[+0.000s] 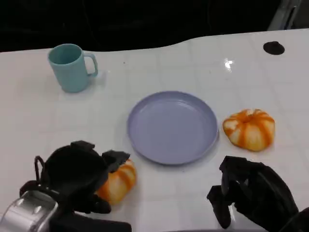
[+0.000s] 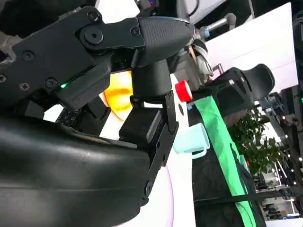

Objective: Grasp the bread from the table and place it into the plate.

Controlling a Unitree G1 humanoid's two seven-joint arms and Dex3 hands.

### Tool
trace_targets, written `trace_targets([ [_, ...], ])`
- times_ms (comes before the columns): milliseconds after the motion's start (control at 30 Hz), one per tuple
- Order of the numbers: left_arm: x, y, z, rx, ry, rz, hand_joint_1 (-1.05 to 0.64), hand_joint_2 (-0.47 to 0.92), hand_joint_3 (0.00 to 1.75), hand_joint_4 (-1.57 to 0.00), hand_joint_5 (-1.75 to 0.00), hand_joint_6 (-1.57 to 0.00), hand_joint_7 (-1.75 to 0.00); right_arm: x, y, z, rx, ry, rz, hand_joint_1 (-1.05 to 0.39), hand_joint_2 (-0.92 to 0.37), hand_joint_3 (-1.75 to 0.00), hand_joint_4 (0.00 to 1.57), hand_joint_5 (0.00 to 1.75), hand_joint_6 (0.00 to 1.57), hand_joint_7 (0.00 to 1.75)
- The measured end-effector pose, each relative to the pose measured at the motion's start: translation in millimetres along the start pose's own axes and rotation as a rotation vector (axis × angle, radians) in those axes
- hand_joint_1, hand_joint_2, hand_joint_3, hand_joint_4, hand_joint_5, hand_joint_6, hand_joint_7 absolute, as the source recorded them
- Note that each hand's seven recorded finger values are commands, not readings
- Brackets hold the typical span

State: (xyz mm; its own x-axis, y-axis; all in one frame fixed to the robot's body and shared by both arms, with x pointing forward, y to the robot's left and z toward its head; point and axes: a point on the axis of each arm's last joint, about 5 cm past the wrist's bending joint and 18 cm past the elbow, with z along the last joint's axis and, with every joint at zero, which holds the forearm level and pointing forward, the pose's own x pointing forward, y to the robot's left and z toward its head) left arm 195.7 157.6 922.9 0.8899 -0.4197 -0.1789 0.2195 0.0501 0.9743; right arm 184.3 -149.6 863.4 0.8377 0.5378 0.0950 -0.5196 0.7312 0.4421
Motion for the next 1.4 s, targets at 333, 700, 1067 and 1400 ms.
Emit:
trace_targets([
  [333, 23, -20.9, -6.6, 0.005, 0.069, -0.102, -0.69, 0.91, 0.00, -0.39, -0.49, -0.44, -0.02, -0.3, 0.4, 0.0, 0.007, -0.002, 0.001, -0.95, -0.70, -0.46, 1.23, 1.58, 1.08, 1.44],
  [700, 30, -52.4, -24.2, -0.121, -0.002, 0.110, -0.27, 0.76, 0.75, -0.86, -1.68, -0.99, -0.92, -0.9, 1.1, -0.1, 0.009, 0.001, -0.001, -0.94, -0.70, -0.47, 1.23, 1.58, 1.07, 1.44],
  [1067, 35, -60.9, -27.0, -0.091, -0.026, 0.206, -0.29, 0.63, 0.86, -0.85, -1.75, -0.77, -1.38, -1.0, 1.2, 0.0, 0.013, 0.000, 0.000, -0.95, -0.70, -0.46, 1.24, 1.57, 1.08, 1.44],
  [1400, 32, -53.8, -29.8, -0.053, 0.048, 0.327, -0.27, 0.56, 0.95, -0.87, -1.75, -0.77, -1.46, -1.5, 1.7, 0.7, 0.016, 0.002, 0.000, -0.95, -0.70, -0.46, 1.24, 1.57, 1.08, 1.44],
])
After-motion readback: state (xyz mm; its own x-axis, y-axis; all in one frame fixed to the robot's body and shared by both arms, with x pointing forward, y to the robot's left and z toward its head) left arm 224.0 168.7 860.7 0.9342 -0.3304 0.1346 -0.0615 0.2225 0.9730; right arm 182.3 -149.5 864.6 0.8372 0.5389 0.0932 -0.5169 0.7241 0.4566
